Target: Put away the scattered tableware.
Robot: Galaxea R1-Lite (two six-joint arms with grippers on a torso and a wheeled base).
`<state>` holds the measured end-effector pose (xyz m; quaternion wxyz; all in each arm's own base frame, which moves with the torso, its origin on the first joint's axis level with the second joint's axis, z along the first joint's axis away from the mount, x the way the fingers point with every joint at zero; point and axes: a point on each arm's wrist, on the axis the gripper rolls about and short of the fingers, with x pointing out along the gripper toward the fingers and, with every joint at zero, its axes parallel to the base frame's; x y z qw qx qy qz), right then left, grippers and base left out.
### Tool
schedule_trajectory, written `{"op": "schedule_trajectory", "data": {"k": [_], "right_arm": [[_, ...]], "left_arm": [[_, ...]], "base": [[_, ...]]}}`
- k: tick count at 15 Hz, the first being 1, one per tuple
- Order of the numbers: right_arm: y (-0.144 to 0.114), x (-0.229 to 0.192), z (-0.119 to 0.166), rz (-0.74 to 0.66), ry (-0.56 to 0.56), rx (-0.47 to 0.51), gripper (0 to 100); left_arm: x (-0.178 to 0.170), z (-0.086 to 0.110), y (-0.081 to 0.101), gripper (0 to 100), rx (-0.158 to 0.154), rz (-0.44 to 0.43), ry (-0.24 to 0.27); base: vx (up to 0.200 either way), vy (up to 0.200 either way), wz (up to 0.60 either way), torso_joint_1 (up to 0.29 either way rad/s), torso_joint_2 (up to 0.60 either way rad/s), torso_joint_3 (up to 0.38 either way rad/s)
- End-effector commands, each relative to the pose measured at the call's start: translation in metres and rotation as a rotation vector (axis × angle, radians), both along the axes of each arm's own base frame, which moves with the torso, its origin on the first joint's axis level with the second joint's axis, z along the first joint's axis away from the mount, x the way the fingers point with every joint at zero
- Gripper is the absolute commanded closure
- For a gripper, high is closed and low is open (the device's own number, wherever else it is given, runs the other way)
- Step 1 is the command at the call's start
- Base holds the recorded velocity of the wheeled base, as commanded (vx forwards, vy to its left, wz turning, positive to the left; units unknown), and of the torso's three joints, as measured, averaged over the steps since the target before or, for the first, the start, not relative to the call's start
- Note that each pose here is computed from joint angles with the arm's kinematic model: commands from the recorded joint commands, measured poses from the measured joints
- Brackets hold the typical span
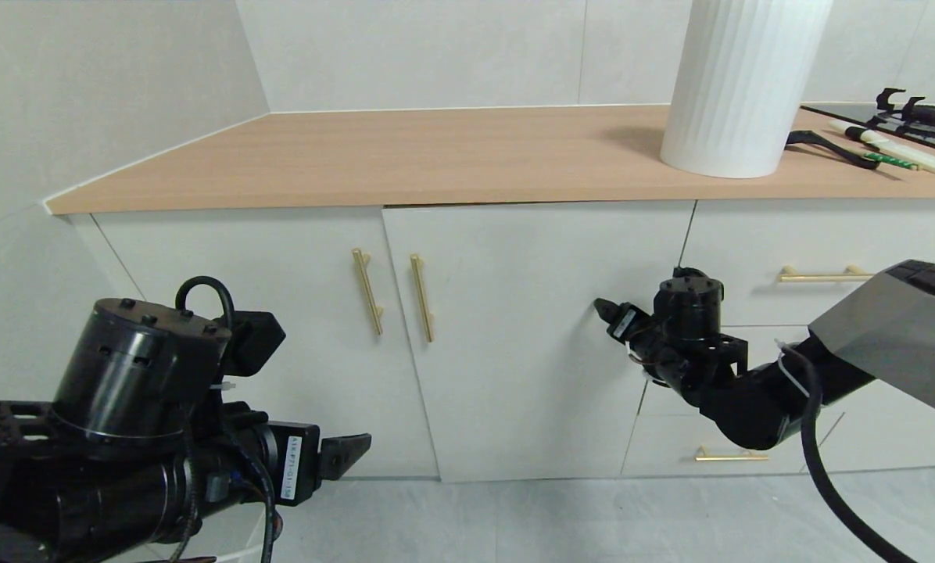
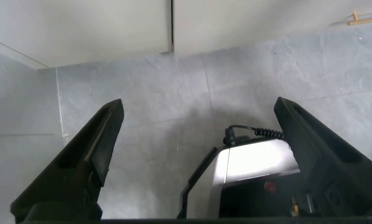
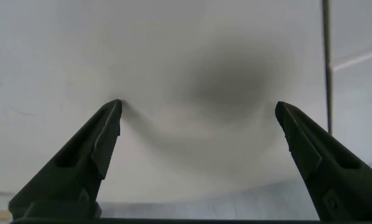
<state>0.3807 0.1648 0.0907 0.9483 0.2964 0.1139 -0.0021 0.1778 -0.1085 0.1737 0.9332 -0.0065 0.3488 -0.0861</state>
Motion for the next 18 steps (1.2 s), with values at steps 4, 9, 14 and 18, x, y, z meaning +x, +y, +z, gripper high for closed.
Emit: {"op": "schedule_trajectory", "data": {"k": [4,9,14,18], "right_arm": [[-0.001,0.005,-0.004,-0.025,-0.002,-0.004,0],[-0.029,-0.085,0.027,0.499,0.106,0.091,0],[-0.037,-0.095,0.033,0.517,0.064,-0.003,0],[-0.052,-0.124,0.065,0.408,-0.082,-0.199,0]], "left_arm": [[0.0,0.0,0.0,0,0.0,0.001,0.001],[0.0,0.0,0.0,0,0.0,0.001,0.001],[0.0,0.001,0.0,0,-0.003,0.003,-0.004],[-0.005,0.014,0.013,0,-0.035,0.046,-0.069]], "base": [[0.0,0.0,0.0,0.0,0.0,0.0],[0.0,0.0,0.0,0.0,0.0,0.0],[0.0,0.0,0.0,0.0,0.0,0.0],[0.0,0.0,0.0,0.0,0.0,0.0]]}}
